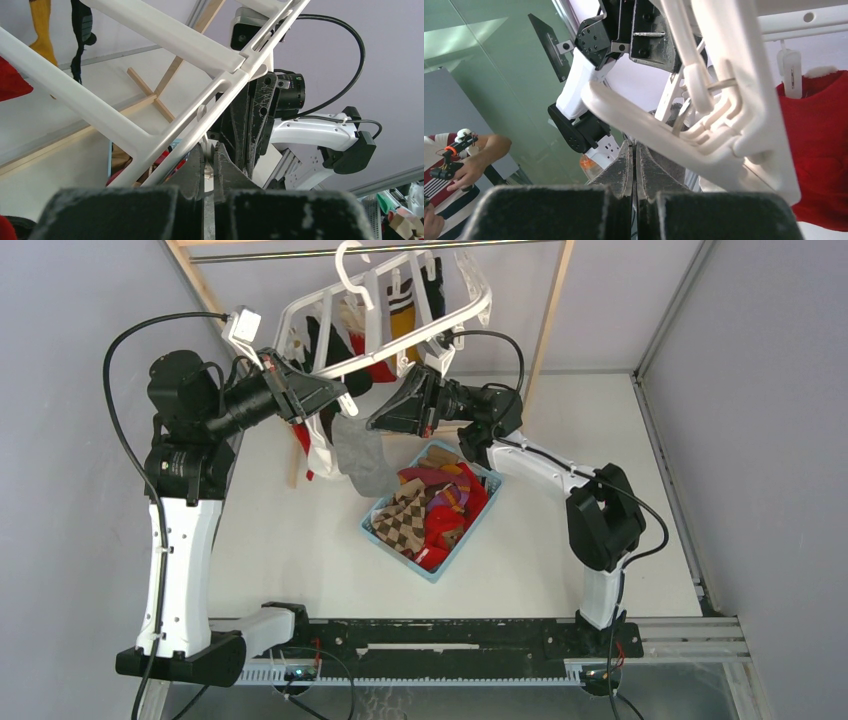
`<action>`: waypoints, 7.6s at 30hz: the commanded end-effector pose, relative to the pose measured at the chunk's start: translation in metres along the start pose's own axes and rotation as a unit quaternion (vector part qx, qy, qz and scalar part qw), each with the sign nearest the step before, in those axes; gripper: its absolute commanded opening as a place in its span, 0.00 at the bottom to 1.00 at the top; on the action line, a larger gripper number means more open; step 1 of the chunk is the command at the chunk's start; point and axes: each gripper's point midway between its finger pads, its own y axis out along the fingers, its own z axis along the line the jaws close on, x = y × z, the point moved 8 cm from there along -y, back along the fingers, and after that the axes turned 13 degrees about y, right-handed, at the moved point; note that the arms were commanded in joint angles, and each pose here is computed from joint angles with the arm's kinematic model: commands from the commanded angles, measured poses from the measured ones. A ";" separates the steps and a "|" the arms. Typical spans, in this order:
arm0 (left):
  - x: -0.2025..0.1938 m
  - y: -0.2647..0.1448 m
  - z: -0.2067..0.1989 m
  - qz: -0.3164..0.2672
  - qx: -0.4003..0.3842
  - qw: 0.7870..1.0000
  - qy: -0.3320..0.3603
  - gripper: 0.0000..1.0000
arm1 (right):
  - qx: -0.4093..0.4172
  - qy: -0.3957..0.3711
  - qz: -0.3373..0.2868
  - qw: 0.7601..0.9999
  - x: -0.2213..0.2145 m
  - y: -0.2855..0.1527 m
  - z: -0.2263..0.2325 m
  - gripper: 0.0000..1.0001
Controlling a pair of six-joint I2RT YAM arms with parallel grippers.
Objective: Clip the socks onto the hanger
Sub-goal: Clamp the sock onto the hanger, then open the clamp at the hanger.
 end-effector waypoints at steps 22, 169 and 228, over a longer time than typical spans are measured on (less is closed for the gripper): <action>0.002 -0.011 -0.021 0.011 -0.050 0.999 -0.013 0.00 | -0.009 -0.019 -0.035 0.999 0.011 -0.005 -0.007 0.00; -0.071 -0.038 0.012 0.070 0.125 0.987 0.071 0.00 | -0.434 -0.382 -0.257 0.775 0.049 -0.046 0.027 0.64; -0.058 -0.046 0.002 0.063 0.119 0.987 0.092 0.00 | -0.483 -0.462 -0.223 0.710 0.072 -0.030 -0.001 0.50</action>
